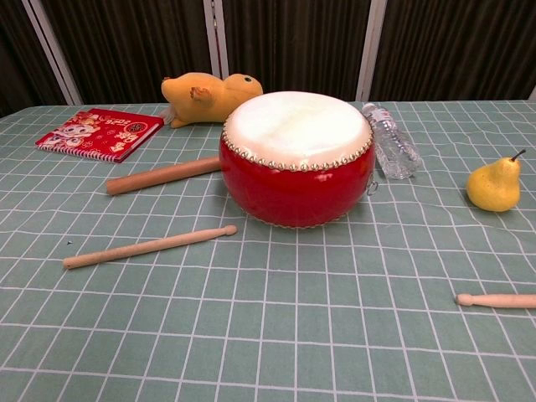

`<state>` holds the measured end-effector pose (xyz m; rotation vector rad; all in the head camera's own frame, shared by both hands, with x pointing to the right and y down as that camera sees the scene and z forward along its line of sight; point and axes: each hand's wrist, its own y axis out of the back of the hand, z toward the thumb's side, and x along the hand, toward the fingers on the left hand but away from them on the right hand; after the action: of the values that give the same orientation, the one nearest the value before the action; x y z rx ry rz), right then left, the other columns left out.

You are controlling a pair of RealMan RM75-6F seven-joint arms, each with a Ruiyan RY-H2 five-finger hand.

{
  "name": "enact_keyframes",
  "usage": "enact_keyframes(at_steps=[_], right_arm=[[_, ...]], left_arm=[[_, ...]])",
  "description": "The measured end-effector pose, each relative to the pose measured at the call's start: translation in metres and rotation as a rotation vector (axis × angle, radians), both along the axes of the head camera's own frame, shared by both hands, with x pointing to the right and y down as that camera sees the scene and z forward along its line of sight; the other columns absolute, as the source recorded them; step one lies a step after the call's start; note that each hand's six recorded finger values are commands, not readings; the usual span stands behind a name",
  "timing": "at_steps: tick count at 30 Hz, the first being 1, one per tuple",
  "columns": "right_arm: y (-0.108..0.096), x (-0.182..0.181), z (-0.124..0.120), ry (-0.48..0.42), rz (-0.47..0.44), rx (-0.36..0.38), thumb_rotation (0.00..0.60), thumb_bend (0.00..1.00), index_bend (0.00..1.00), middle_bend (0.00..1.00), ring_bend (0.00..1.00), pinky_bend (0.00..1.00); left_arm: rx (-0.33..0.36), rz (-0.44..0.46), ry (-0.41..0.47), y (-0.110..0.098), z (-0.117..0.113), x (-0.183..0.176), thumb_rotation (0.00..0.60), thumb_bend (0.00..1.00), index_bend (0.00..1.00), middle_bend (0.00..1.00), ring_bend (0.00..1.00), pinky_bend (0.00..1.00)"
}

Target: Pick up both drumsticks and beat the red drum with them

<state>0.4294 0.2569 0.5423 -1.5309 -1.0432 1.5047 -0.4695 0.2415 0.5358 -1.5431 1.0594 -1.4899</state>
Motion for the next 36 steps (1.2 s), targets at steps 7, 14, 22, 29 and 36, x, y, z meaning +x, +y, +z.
enact_keyframes(at_steps=[7,14,22,29,36], right_arm=[[-0.001,-0.002,0.001,0.001,-0.001,-0.007,0.6,0.27,0.0,0.0,0.0,0.01],[-0.001,-0.004,0.003,-0.003,0.006,-0.019,0.6,0.27,0.0,0.0,0.0,0.01],[0.0,-0.006,0.006,0.0,0.002,-0.049,0.6,0.27,0.0,0.0,0.0,0.01],[0.0,-0.004,0.005,-0.006,0.009,-0.054,0.6,0.27,0.0,0.0,0.0,0.01],[0.002,-0.003,0.004,-0.014,0.012,-0.055,0.6,0.27,0.0,0.0,0.0,0.01]], left_arm=[[-0.011,-0.002,-0.007,0.001,0.0,0.0,0.6,0.0,0.0,0.08,0.06,0.11],[-0.057,-0.007,-0.011,-0.003,0.009,0.007,0.6,0.1,0.13,0.74,0.76,0.86],[-0.119,-0.016,0.004,-0.031,0.034,0.037,0.6,0.16,0.46,1.0,1.0,1.0],[-0.191,-0.085,0.002,-0.063,0.071,0.066,0.6,0.21,0.49,1.0,1.0,1.0],[-0.289,-0.077,-0.004,-0.081,0.109,0.122,0.6,0.21,0.47,1.0,1.0,1.0]])
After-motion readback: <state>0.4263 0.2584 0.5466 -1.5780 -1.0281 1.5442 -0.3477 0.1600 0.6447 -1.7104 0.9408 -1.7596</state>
